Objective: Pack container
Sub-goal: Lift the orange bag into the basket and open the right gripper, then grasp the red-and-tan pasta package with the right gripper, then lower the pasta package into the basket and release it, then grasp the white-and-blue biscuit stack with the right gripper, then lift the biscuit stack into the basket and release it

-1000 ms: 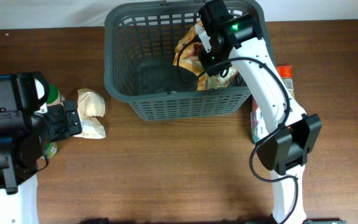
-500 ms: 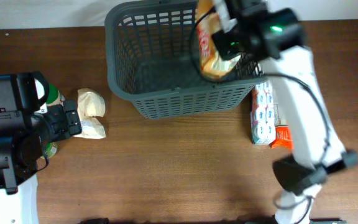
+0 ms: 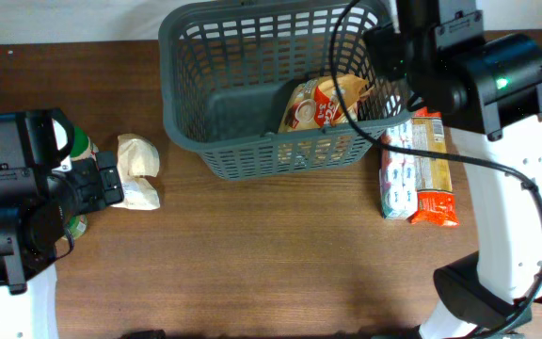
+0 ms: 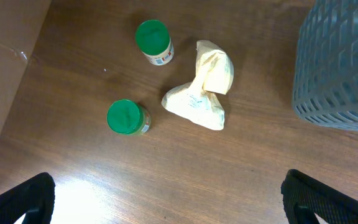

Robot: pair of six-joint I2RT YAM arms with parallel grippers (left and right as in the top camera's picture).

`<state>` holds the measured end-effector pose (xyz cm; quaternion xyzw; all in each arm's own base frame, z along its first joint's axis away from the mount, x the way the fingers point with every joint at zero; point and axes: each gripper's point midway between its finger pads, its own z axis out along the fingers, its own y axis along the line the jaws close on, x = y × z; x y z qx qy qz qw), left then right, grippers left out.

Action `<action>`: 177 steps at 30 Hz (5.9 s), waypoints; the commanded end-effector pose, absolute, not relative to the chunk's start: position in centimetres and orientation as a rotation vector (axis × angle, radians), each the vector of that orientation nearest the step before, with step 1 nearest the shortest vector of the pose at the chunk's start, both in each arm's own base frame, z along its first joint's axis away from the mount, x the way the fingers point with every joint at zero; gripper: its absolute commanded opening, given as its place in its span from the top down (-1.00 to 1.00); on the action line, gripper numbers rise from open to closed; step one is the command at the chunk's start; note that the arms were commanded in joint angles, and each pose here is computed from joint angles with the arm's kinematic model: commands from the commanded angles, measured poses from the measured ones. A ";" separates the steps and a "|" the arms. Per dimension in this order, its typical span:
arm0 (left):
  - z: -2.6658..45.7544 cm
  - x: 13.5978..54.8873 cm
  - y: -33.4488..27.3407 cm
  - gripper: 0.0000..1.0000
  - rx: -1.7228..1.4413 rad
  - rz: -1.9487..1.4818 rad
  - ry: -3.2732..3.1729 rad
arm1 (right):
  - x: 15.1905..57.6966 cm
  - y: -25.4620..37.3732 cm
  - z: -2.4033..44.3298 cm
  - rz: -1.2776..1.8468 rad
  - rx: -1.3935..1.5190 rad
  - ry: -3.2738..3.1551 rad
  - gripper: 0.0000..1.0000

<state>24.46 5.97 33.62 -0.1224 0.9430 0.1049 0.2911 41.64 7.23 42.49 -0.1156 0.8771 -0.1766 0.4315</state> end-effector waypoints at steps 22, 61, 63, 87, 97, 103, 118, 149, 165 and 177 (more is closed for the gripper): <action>33.8 24.5 6.1 -0.98 -0.355 0.276 2.505 | 43.0 -9.0 6.3 0.324 0.438 3.065 -0.70; 33.8 24.5 6.1 -0.99 -0.355 0.276 2.505 | 41.0 4.6 47.9 0.066 -0.300 2.038 0.92; 33.8 24.5 6.1 -0.99 -0.355 0.276 2.505 | 40.6 8.2 47.7 0.047 -0.517 2.001 0.92; 33.8 24.5 6.1 -0.99 -0.355 0.276 2.505 | 53.5 24.1 16.3 -0.129 -1.804 1.882 0.92; 33.8 24.5 6.1 -0.99 -0.355 0.276 2.505 | 53.6 19.2 27.0 -0.301 -1.118 2.153 -0.25; 33.8 24.5 6.1 -0.99 -0.355 0.275 2.505 | 45.8 12.4 38.5 -0.226 -0.753 2.190 -0.99; 33.8 24.5 6.1 -0.99 -0.355 0.276 2.505 | 45.3 -12.2 26.6 0.363 0.576 2.626 -0.65; 33.8 24.5 6.1 -0.98 -0.355 0.276 2.505 | 41.0 1.5 3.0 0.743 0.265 3.184 0.92; 33.8 24.5 6.1 -0.99 -0.355 0.275 2.505 | 46.3 -6.7 32.8 0.574 0.330 2.429 0.92; 33.8 24.5 6.1 -0.99 -0.355 0.275 2.505 | 36.9 13.8 50.9 0.211 -1.061 1.628 0.92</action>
